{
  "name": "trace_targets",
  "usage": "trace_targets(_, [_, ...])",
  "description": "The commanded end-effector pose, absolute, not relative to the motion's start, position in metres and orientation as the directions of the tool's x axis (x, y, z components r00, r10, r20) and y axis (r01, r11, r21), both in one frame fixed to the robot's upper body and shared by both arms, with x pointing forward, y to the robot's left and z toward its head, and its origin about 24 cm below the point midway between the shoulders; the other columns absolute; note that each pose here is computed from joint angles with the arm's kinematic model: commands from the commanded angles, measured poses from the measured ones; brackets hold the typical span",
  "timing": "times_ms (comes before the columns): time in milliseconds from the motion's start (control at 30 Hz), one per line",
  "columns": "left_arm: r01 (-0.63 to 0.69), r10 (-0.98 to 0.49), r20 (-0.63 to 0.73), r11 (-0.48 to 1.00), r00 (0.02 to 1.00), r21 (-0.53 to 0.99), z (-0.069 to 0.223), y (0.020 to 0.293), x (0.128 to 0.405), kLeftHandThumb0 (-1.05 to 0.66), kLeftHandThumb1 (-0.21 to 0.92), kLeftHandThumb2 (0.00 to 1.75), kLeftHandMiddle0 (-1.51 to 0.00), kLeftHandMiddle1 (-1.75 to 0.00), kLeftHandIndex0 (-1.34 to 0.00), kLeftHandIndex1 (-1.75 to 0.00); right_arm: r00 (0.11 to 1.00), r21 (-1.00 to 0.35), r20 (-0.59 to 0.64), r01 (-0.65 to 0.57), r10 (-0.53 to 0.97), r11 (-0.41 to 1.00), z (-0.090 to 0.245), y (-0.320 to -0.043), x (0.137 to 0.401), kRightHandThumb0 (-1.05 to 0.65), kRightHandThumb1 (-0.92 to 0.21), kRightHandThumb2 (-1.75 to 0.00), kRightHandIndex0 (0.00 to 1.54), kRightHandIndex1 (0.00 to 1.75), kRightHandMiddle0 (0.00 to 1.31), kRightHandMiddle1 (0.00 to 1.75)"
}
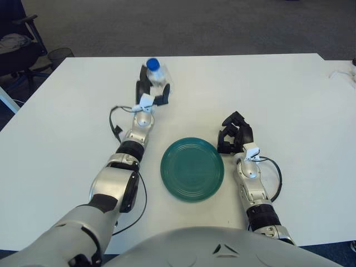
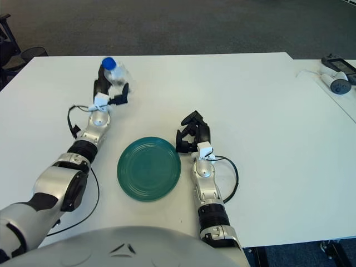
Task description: Put the bottle into the plate.
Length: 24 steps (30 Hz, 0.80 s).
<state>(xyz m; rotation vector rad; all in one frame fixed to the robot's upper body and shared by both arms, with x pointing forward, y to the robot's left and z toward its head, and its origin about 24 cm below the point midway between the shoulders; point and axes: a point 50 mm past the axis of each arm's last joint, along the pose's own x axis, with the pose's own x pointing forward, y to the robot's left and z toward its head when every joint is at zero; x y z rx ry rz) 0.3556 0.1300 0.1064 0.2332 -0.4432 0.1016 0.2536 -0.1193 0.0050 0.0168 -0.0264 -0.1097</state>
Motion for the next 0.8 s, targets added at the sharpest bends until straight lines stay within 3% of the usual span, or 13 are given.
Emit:
trace_targets(0, [-0.054, -0.101, 0.565, 0.966, 0.819, 0.251, 0.126, 0.124, 0.333, -0.46, 0.32, 1.30, -1.18, -1.75, -0.60, -1.75, 0.984, 0.003, -0.134, 0.122, -0.121, 0.992, -0.024, -0.124, 0.239, 0.00, -0.07, -1.58, 0.81, 1.68, 0.57, 1.75])
trace_targets(300, [0.045, -0.335, 0.683, 0.913, 0.649, 0.405, 0.148, 0.118, 0.296, -0.46, 0.32, 1.30, -1.17, -1.75, -0.60, -1.75, 0.985, 0.009, -0.128, 0.115, -0.113, 0.993, -0.023, -0.124, 0.239, 0.00, -0.08, -1.57, 0.80, 1.69, 0.56, 1.75])
trace_targets(400, [0.135, -0.449, 0.691, 0.878, 0.566, 0.460, 0.148, 0.113, 0.286, -0.46, 0.32, 1.31, -1.16, -1.75, -0.60, -1.75, 0.986, 0.008, -0.128, 0.109, -0.107, 0.994, -0.023, -0.123, 0.239, 0.00, -0.08, -1.57, 0.80, 1.69, 0.56, 1.75])
trace_targets(600, [0.286, -0.564, 0.669, 0.824, 0.484, 0.489, 0.145, 0.107, 0.277, -0.47, 0.32, 1.31, -1.16, -1.75, -0.60, -1.75, 0.986, 0.016, -0.134, 0.101, -0.098, 0.995, -0.025, -0.124, 0.241, 0.00, -0.08, -1.58, 0.80, 1.69, 0.56, 1.75])
trace_targets(767, [0.400, -0.723, 0.578, 0.691, 0.379, 0.602, 0.148, 0.106, 0.274, -0.47, 0.31, 1.32, -1.16, -1.75, -0.61, -1.75, 0.988, 0.022, -0.118, 0.102, -0.099, 0.995, -0.023, -0.123, 0.241, 0.00, -0.07, -1.58, 0.80, 1.69, 0.57, 1.75])
